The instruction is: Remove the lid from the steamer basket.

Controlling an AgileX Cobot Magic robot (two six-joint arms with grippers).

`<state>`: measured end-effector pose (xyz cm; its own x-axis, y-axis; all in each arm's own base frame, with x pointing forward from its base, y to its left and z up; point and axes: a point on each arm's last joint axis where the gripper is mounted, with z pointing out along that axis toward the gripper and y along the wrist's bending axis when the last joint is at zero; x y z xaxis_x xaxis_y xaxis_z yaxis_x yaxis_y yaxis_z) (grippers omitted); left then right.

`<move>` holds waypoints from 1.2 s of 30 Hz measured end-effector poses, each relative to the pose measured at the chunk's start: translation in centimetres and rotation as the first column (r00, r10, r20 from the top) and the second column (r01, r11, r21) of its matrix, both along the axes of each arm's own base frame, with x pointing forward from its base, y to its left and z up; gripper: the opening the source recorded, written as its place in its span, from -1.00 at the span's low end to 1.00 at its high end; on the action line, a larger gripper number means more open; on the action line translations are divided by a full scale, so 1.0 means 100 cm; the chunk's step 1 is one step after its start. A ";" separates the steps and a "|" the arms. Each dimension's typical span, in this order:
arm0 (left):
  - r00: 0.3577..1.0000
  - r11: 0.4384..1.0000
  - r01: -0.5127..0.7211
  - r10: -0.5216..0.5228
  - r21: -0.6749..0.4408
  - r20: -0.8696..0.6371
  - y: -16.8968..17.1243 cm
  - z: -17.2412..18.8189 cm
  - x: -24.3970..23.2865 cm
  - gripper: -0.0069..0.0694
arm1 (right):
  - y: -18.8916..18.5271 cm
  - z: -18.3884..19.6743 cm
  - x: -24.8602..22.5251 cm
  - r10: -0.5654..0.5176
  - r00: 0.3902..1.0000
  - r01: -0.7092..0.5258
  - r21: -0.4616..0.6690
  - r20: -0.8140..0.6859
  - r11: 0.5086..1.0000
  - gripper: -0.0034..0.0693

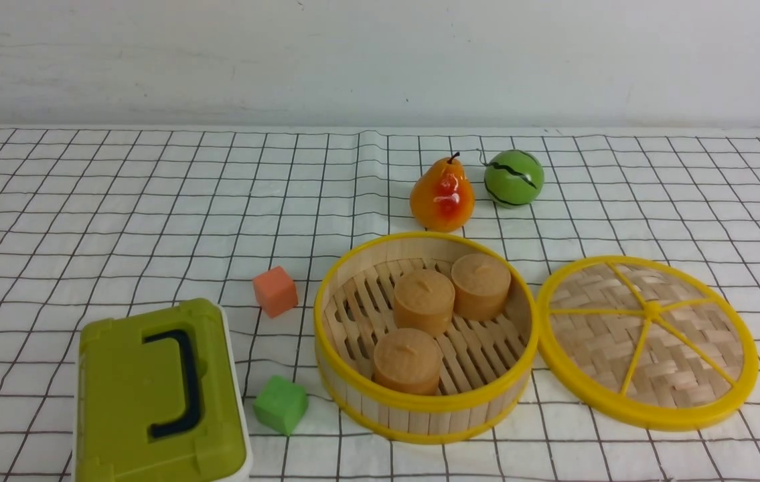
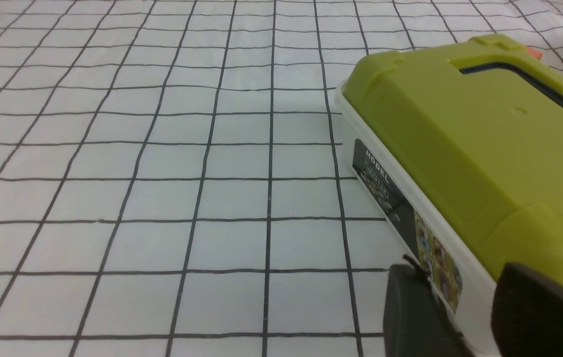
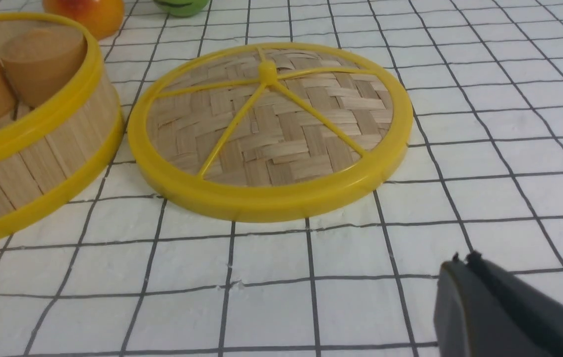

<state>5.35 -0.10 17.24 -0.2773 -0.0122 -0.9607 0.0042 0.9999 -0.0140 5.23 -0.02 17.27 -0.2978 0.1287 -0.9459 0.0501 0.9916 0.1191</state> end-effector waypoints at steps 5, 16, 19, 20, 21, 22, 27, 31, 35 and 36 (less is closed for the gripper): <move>1.000 1.000 0.000 0.000 0.000 0.000 0.000 0.000 0.000 -0.19 | 0.000 0.000 0.000 0.000 1.000 0.000 0.000 0.000 1.000 -0.97; 1.000 1.000 0.000 0.000 0.000 0.000 0.000 0.000 0.000 -0.19 | 0.000 0.000 0.000 0.000 1.000 0.000 0.000 0.000 1.000 -0.94; 1.000 1.000 0.000 0.000 0.000 0.000 0.000 0.000 0.000 -0.19 | 0.000 0.000 0.000 0.000 1.000 0.000 0.000 0.000 1.000 -0.94; 1.000 1.000 0.000 0.000 0.000 0.000 0.000 0.000 0.000 -0.19 | 0.000 0.000 0.000 0.000 1.000 0.000 0.000 0.000 1.000 -0.94; 1.000 1.000 0.000 0.000 0.000 0.000 0.000 0.000 0.000 -0.19 | 0.000 0.000 0.000 0.000 1.000 0.000 0.000 0.000 1.000 -0.93; 1.000 1.000 0.000 0.000 0.000 0.000 0.000 0.000 0.000 -0.19 | 0.000 0.000 0.000 0.000 1.000 0.000 0.000 0.000 1.000 -0.93; 1.000 1.000 0.000 0.000 0.000 0.000 0.000 0.000 0.000 -0.19 | 0.000 0.000 0.000 0.000 1.000 0.000 0.000 0.000 1.000 -0.92; 1.000 1.000 0.000 0.000 0.000 0.000 0.000 0.000 0.000 -0.19 | 0.000 0.000 0.000 0.000 1.000 0.000 0.000 0.000 1.000 -0.91; 1.000 1.000 0.000 0.000 0.000 0.000 0.000 0.000 0.000 -0.19 | 0.000 0.000 0.000 0.000 1.000 0.000 0.000 0.000 1.000 -0.90; 1.000 1.000 0.000 0.000 0.000 0.000 0.000 0.000 0.000 -0.19 | 0.000 0.000 0.000 0.000 1.000 0.000 0.000 0.000 1.000 -0.89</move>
<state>5.35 -0.10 17.24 -0.2773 -0.0122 -0.9607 0.0042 0.9999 -0.0140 5.22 -0.02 17.29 -0.2980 0.1287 -0.9459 0.0501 0.9916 0.1191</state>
